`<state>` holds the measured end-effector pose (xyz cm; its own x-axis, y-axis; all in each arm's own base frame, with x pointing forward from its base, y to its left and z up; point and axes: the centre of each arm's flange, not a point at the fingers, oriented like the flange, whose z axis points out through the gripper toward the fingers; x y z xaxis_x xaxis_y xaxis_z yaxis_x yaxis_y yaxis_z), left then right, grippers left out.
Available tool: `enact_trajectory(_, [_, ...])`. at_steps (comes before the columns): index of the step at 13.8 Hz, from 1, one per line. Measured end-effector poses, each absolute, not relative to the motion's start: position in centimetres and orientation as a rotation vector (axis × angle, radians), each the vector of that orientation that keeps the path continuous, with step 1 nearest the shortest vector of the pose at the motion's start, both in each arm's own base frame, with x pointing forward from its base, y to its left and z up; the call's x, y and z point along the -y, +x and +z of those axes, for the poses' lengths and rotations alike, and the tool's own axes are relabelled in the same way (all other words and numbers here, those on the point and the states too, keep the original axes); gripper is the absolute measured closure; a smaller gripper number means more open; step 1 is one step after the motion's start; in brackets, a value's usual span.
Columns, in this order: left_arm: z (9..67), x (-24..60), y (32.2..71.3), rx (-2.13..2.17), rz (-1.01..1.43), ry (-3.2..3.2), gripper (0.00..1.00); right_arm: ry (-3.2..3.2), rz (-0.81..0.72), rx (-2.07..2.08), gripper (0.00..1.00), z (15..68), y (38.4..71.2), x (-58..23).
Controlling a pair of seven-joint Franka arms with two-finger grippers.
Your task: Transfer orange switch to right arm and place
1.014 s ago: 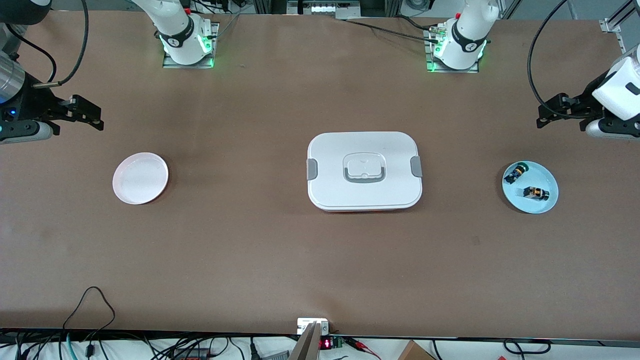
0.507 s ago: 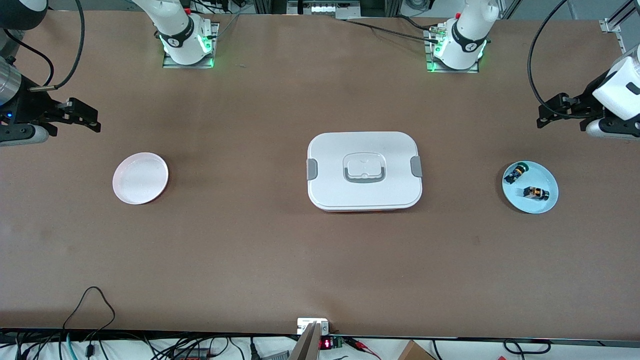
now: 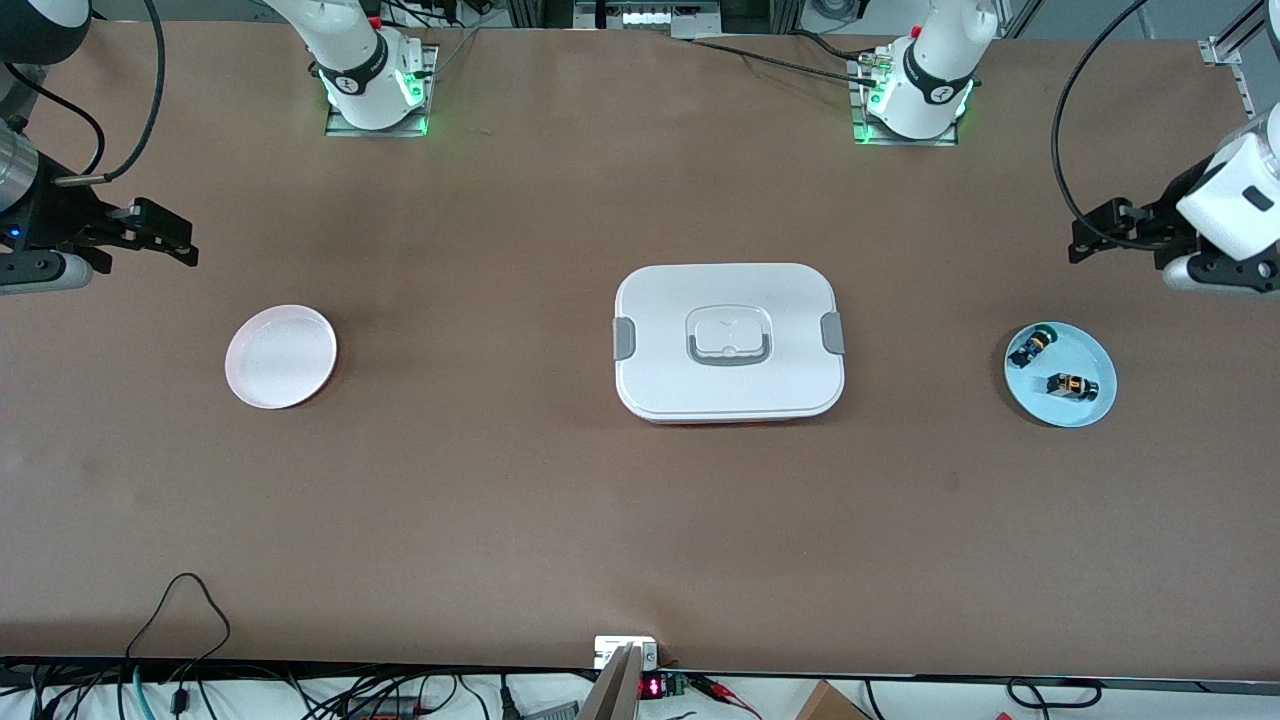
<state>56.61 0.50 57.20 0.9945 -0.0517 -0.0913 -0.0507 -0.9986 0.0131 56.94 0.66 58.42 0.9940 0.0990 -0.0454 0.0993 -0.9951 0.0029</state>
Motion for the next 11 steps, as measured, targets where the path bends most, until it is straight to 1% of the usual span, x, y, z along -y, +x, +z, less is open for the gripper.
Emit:
enact_trajectory(3, [54.7,-4.4,58.3,-0.026,-0.204,3.123,0.0,3.132,-0.071,-0.154,0.0,58.4,56.9,-0.6])
enact_trajectory(7, [50.1,-10.7,59.2,-0.164,-0.316,3.098,0.0,3.132,-0.071,-0.152,0.0,58.4,56.9,-0.5])
enact_trajectory(11, [43.3,-13.4,61.0,-0.061,-0.373,3.086,0.01,3.132,-0.072,-0.151,0.0,58.4,57.0,-0.5])
